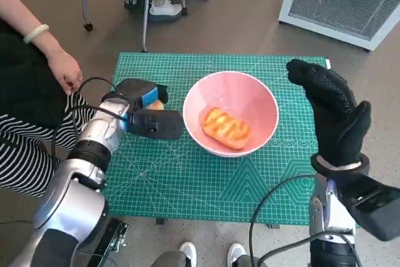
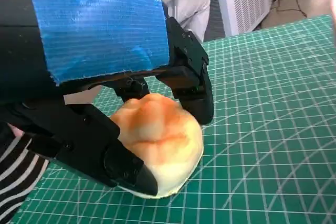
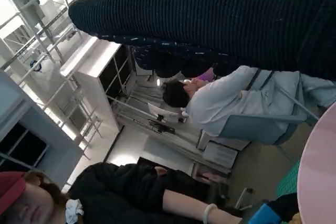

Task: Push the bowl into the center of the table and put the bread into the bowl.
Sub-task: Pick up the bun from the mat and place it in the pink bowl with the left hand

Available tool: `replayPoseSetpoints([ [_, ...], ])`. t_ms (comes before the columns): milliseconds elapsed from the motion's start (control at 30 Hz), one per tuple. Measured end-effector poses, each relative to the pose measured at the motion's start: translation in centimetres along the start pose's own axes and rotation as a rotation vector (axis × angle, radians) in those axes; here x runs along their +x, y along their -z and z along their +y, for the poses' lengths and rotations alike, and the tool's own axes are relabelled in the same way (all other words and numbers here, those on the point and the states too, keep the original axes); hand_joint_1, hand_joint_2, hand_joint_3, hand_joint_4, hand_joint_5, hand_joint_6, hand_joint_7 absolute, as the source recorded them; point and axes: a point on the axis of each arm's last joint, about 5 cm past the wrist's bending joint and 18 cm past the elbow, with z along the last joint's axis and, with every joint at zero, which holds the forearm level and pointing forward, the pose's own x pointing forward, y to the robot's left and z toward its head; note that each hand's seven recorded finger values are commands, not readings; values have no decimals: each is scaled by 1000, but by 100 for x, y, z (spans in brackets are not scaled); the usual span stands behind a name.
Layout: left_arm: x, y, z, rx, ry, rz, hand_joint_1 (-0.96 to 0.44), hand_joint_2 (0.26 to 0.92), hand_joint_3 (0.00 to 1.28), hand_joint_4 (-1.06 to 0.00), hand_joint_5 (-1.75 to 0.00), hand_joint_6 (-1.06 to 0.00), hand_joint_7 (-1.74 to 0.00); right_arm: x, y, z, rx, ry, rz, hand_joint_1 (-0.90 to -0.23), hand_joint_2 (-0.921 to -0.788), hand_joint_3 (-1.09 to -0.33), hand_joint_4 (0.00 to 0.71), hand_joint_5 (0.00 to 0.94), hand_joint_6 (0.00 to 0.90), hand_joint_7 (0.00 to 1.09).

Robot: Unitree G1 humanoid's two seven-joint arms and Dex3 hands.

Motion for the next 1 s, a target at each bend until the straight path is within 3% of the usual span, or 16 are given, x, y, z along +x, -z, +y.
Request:
replayPoseSetpoints([
  [533, -31, 121, 110, -97, -69, 10, 0, 920, 48, -719, -1161, -639, -1117, -5, 17, 5, 4, 0, 9, -691, -921, -675, 163, 0, 78, 434],
  [800, -41, 75, 424, -162, -252, -89, 0, 920, 47, -722, -1106, -635, -1174, 14, 17, 9, 5, -4, 5, -691, -921, -674, 163, 0, 79, 433],
  [1000, -113, -37, 714, -213, -450, -258, 1, 920, 46, -738, -1087, -621, -1191, 12, 25, 8, 6, -4, 9, -691, -921, -675, 163, 0, 79, 433],
])
